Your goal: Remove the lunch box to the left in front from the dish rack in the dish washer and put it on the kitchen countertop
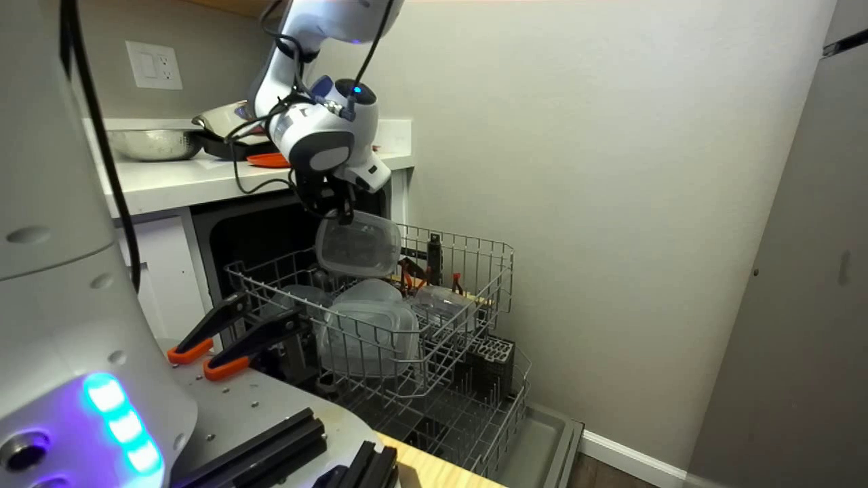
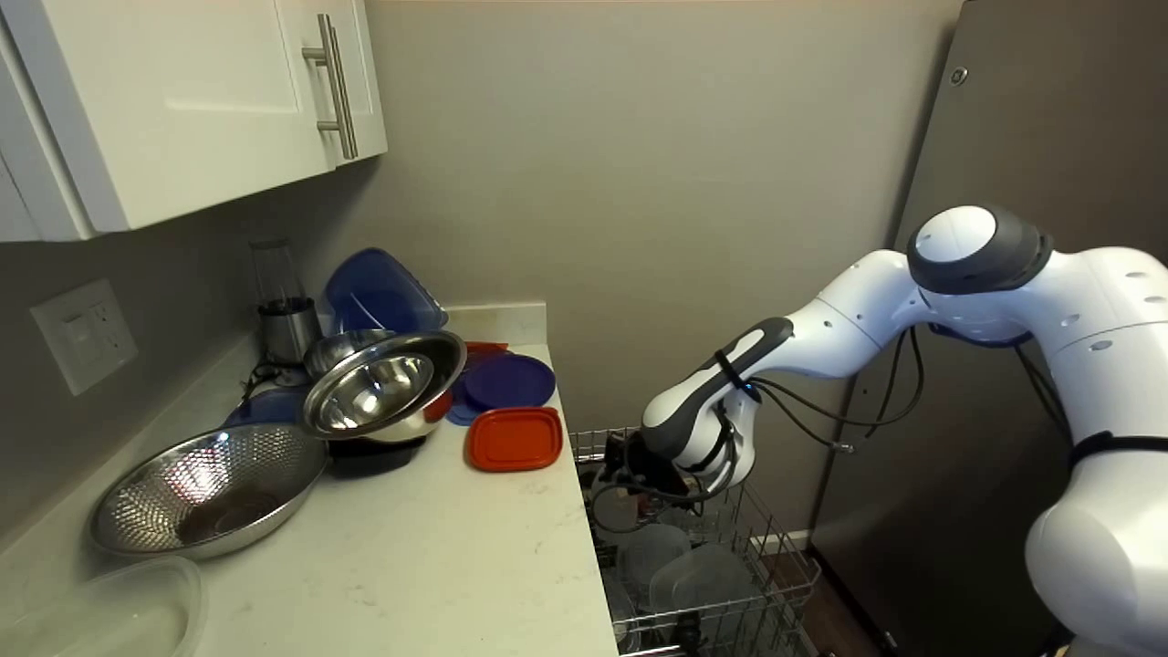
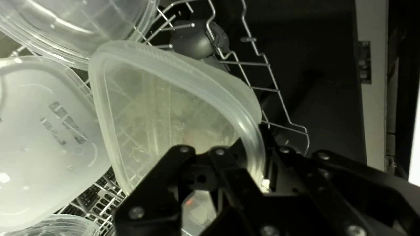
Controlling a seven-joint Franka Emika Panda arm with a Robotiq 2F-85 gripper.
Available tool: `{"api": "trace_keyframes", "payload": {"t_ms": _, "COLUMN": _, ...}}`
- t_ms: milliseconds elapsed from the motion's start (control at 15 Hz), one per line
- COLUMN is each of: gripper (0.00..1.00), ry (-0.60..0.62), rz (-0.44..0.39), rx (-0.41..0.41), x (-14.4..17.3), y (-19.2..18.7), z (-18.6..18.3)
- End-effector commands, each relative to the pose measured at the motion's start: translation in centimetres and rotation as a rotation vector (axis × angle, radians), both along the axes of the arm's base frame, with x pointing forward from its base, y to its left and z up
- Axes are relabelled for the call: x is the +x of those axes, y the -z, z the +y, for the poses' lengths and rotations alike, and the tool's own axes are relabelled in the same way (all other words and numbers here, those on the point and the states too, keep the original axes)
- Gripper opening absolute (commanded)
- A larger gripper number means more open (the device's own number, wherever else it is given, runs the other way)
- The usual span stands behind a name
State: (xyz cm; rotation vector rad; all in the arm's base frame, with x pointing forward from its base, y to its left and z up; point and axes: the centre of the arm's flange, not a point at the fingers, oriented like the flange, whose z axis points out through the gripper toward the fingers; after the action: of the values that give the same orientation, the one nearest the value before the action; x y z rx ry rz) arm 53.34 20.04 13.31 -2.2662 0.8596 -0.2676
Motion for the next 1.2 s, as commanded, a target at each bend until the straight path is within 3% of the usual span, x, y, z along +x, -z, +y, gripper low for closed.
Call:
{"api": "trace_keyframes", "payload": {"t_ms": 0, "gripper": 0.02, "ry": 0.033, "rz": 0.07, "rx": -0.056, "x": -3.7, "y": -4.1, "z": 0.2}}
{"api": "trace_keyframes", "payload": {"t_ms": 467, "gripper": 0.02, "ry": 0.096, "rz": 0.154, "rx": -0.126, "x": -6.3, "y": -7.8, "z": 0.3}}
{"api": "trace_keyframes", "payload": {"t_ms": 733, "gripper": 0.02, "ry": 0.064, "rz": 0.309, "rx": -0.208, "x": -7.3, "y": -9.6, "z": 0.9}}
{"api": "trace_keyframes", "payload": {"t_ms": 1133, "gripper": 0.02, "ry": 0.132, "rz": 0.51, "rx": -0.384, "x": -8.7, "y": -14.1, "z": 1.4}}
